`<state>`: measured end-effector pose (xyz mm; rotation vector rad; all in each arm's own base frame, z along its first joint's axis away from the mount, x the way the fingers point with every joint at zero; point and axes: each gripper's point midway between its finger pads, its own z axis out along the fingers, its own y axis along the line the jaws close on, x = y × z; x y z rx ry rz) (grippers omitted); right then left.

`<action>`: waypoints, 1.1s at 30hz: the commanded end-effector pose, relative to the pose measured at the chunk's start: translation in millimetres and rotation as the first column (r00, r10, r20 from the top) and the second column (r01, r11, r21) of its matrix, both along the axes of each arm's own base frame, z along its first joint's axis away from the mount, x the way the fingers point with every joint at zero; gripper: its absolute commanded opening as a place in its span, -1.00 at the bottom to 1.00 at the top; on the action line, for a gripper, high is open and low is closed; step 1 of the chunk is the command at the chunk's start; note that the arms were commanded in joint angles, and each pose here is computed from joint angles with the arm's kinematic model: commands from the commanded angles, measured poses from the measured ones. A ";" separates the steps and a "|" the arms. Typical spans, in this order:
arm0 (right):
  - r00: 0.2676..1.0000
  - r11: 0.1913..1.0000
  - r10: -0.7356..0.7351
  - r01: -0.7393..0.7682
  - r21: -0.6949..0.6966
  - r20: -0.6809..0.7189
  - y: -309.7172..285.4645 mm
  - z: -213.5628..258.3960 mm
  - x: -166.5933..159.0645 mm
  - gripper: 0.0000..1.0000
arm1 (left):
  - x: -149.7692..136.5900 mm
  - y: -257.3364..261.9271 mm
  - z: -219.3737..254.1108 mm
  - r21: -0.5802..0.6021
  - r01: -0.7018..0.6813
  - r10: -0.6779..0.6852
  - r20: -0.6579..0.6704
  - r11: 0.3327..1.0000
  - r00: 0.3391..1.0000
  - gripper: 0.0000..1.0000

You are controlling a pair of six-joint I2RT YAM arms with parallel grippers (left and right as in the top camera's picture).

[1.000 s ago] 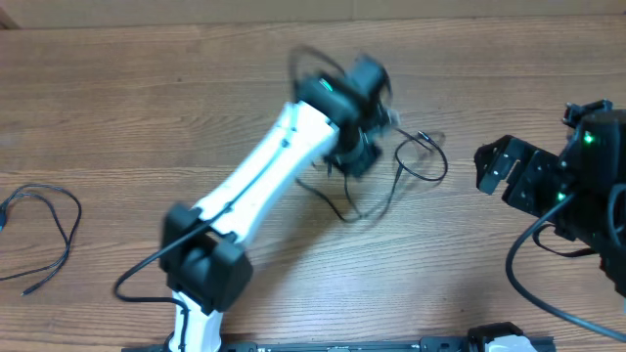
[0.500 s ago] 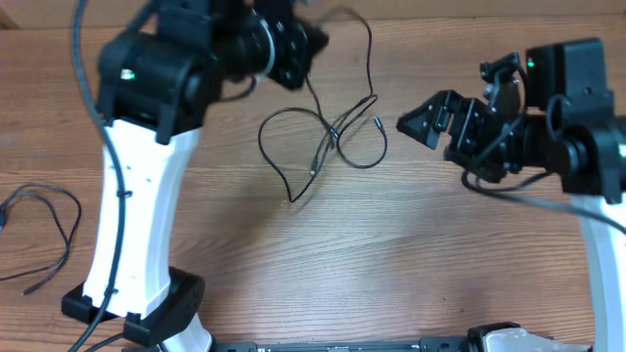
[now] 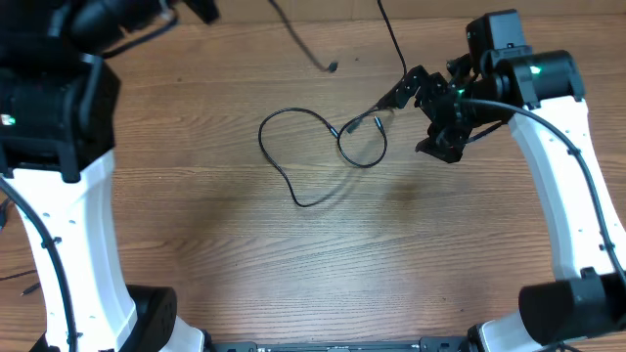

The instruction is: Untangle cables

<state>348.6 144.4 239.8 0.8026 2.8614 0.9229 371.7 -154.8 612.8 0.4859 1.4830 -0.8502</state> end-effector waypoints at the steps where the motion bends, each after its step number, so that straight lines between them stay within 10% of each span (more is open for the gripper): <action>1: 0.999 0.997 -0.014 0.010 -0.076 -0.051 -3.2 -23.8 3.9 1.00 | 31.6 78.0 6.8 -0.031 -0.338 0.338 -0.005 0.941 0.941 -0.92; 9: 1.000 0.985 0.001 -0.006 -0.175 -0.027 0.7 -46.5 19.4 1.00 | 57.5 239.7 -7.5 -0.032 -0.745 0.743 -0.051 0.667 0.667 -0.87; 24: 1.000 0.974 0.005 -0.008 -0.228 -0.014 -1.4 -49.5 19.6 1.00 | 165.7 396.6 -225.6 0.205 -0.865 0.825 -0.460 0.458 0.328 -0.92; 30: 1.000 0.974 0.005 -0.008 -0.229 -0.014 -1.4 -49.5 19.6 0.99 | 211.1 423.3 -257.8 0.090 -0.888 0.799 -0.484 0.452 0.358 -0.92; 32: 1.000 0.974 0.005 -0.008 -0.229 -0.014 -1.4 -49.5 19.6 1.00 | 207.7 446.2 -268.5 0.127 -0.934 0.849 -0.472 0.334 0.240 -0.91; 33: 1.000 0.974 0.005 -0.008 -0.228 -0.014 -1.4 -49.5 19.6 1.00 | 195.4 470.1 -282.4 0.179 -0.966 0.877 -0.473 0.185 0.080 -0.92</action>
